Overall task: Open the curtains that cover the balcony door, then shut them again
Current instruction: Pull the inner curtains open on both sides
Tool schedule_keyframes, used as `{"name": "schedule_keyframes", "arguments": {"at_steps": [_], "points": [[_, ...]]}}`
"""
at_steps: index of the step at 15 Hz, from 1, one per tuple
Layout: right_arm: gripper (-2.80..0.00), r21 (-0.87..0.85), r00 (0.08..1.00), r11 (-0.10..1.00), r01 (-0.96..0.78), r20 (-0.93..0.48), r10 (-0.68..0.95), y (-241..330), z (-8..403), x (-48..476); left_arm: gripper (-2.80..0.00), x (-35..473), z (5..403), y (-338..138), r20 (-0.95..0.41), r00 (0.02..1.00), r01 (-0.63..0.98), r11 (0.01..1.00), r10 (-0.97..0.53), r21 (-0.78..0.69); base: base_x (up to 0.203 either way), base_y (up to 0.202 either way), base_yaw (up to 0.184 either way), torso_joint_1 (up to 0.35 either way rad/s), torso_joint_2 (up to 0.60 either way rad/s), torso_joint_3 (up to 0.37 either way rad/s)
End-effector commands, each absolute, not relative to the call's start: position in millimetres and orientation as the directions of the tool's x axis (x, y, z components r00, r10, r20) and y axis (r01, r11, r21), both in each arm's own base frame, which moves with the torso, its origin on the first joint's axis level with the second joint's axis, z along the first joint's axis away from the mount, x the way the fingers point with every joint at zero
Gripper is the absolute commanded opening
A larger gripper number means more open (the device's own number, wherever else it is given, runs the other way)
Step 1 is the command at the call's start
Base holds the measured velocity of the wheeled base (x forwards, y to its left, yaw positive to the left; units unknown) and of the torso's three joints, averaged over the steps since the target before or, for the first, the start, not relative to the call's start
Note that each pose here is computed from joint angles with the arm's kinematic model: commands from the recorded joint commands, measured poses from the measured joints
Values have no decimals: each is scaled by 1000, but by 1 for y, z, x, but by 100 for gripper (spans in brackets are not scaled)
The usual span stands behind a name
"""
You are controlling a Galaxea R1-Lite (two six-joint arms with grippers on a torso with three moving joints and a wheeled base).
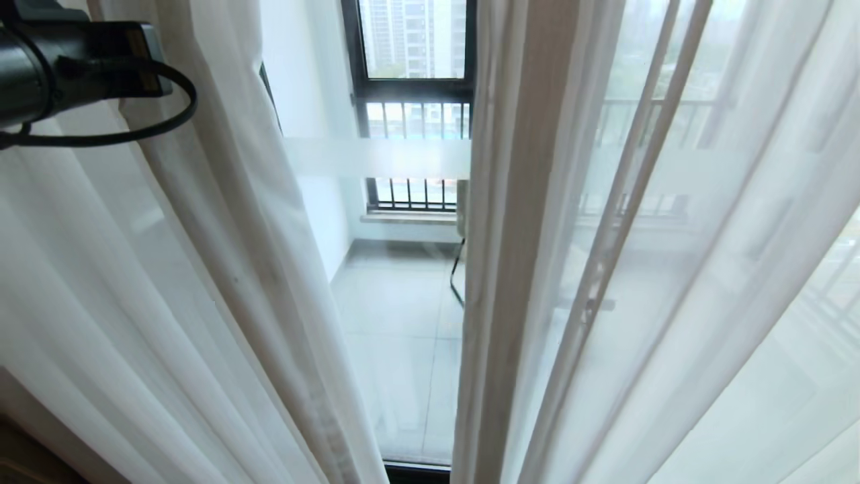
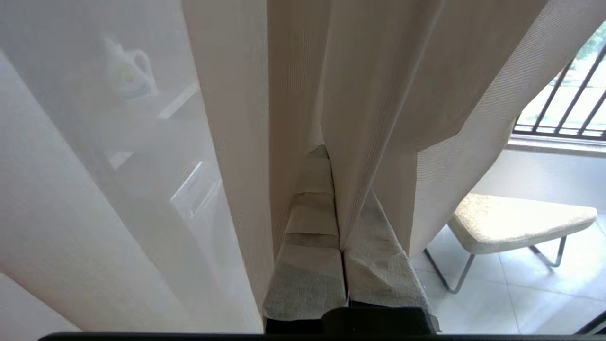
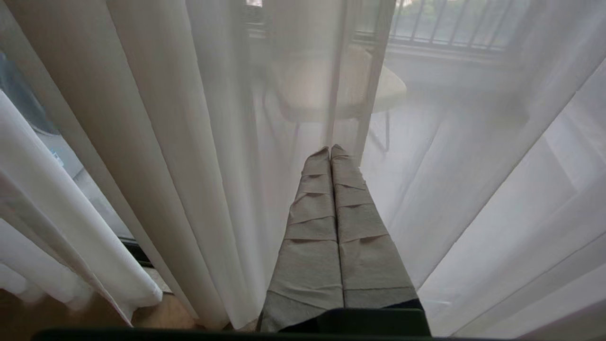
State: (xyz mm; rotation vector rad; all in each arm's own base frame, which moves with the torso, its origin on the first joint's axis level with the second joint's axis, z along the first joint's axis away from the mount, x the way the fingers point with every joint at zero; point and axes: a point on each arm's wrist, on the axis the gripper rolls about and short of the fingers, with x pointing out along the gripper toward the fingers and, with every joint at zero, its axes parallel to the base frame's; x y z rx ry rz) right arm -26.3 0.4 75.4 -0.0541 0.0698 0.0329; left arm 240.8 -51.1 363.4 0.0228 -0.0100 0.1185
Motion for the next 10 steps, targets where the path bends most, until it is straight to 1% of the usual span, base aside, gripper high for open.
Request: {"name": "schedule_keyframes", "arguments": {"at_steps": [1,10], "points": [[-280,-53,997,998,-36,-70,32,0,75,-26,-280,243,360,-49,-2,992,-128,992,128,19,0,188,2,2,2,2],[-280,-53,997,998,-36,-70,32,0,75,-26,-280,244,358,-47,-7,991,-136,991,136,16,0,192,1,0,2,2]]}}
